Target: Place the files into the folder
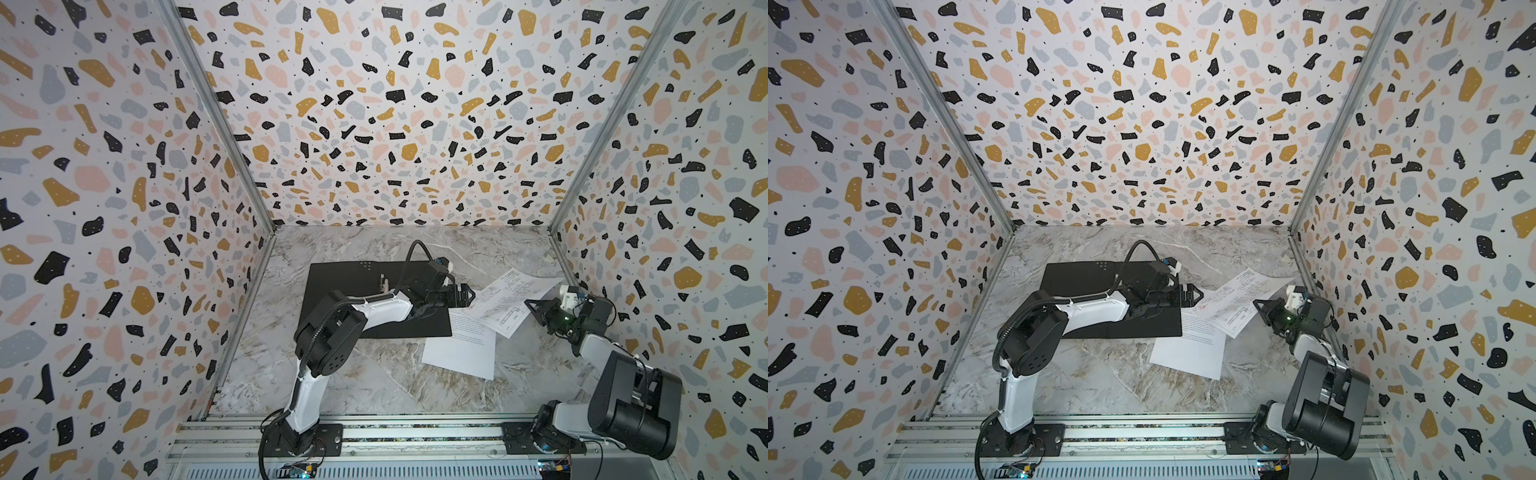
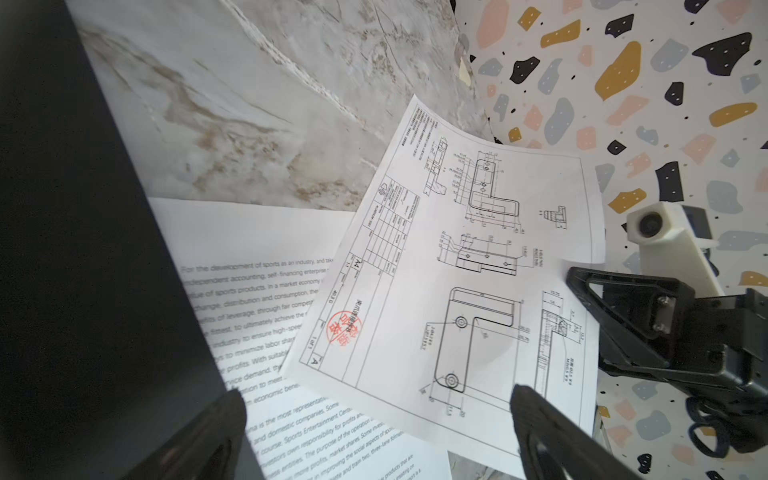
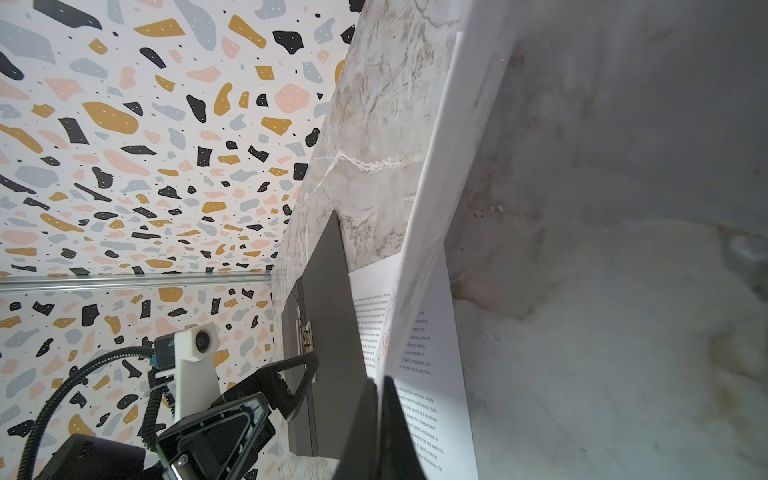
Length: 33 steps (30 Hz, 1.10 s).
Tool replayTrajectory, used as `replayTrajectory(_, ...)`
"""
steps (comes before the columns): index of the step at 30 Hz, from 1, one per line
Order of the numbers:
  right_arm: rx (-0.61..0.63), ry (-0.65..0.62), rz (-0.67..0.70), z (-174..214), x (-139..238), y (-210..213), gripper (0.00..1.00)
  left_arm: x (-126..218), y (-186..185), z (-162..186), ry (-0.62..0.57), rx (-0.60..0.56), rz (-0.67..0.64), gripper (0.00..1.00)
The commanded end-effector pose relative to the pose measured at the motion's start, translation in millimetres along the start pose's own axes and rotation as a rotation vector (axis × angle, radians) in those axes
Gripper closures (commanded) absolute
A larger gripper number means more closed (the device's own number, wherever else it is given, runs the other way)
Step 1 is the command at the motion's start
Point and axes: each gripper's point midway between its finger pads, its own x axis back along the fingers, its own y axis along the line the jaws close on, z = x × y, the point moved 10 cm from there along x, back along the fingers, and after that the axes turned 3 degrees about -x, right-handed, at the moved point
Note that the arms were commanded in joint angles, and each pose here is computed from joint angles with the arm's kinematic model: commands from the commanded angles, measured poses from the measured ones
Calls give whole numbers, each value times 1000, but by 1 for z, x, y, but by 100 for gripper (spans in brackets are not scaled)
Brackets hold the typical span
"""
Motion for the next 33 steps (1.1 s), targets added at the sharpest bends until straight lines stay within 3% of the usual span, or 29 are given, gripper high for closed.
replayTrajectory(1,47,-10,7,-7,4,15,100,12,5,-10,-28,-51,-66,0)
replayTrajectory(9,121,-4,13,-13,-2,45,100,43,19,-19,-83,-99,-202,0)
replayTrajectory(17,277,52,-39,-11,-27,104,100,104,67,-26,-216,-32,-393,0)
replayTrajectory(23,376,163,-92,9,-71,152,100,144,107,-22,-272,59,-487,0)
replayTrajectory(33,485,444,-203,81,-166,217,100,180,164,2,-305,223,-557,0)
